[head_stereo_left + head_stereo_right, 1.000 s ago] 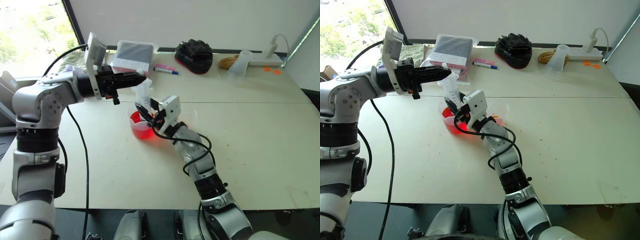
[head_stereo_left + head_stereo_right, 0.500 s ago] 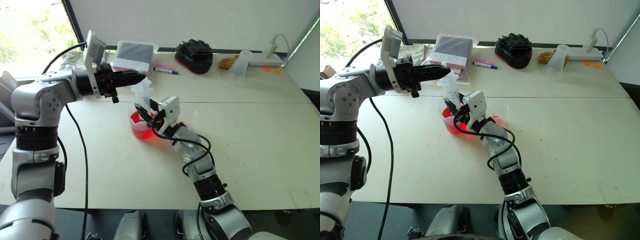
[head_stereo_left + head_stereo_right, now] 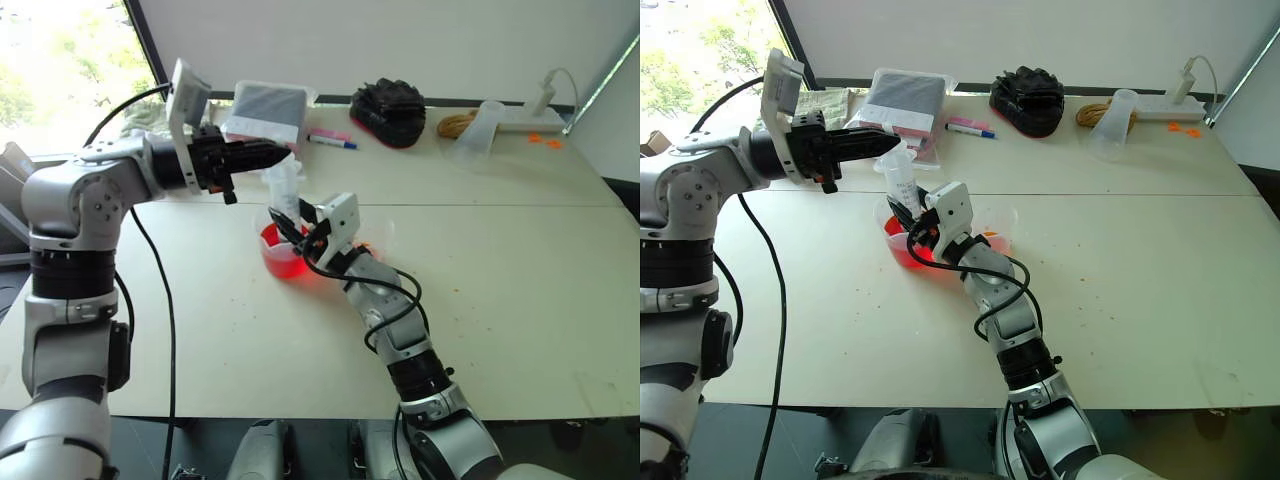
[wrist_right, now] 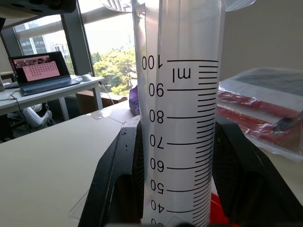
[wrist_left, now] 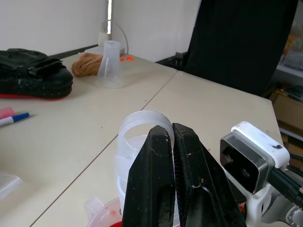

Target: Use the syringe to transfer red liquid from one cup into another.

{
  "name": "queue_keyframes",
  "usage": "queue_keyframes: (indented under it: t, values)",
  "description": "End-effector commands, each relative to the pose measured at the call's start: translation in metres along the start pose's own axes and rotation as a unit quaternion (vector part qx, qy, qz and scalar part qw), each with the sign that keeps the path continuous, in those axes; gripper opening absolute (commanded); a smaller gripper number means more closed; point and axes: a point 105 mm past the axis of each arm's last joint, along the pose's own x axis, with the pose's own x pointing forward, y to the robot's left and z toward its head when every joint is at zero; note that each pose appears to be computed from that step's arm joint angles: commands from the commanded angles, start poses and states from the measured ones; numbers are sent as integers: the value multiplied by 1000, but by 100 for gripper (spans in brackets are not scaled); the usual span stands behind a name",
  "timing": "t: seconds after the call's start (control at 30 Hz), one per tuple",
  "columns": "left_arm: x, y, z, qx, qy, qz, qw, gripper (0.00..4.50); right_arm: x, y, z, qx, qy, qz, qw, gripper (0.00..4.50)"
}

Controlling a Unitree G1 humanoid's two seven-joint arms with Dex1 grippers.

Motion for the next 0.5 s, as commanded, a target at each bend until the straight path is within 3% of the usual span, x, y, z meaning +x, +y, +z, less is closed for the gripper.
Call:
queue_keyframes:
  t: [0.03, 0.5]
  values:
    - [-8, -2, 44, 73, -51, 17, 996, 3, 4, 27, -2, 5, 2, 49, 999, 133]
    - [-8, -1, 48, 79, -55, 16, 995, 3, 3, 29, -3, 6, 5, 51, 999, 133]
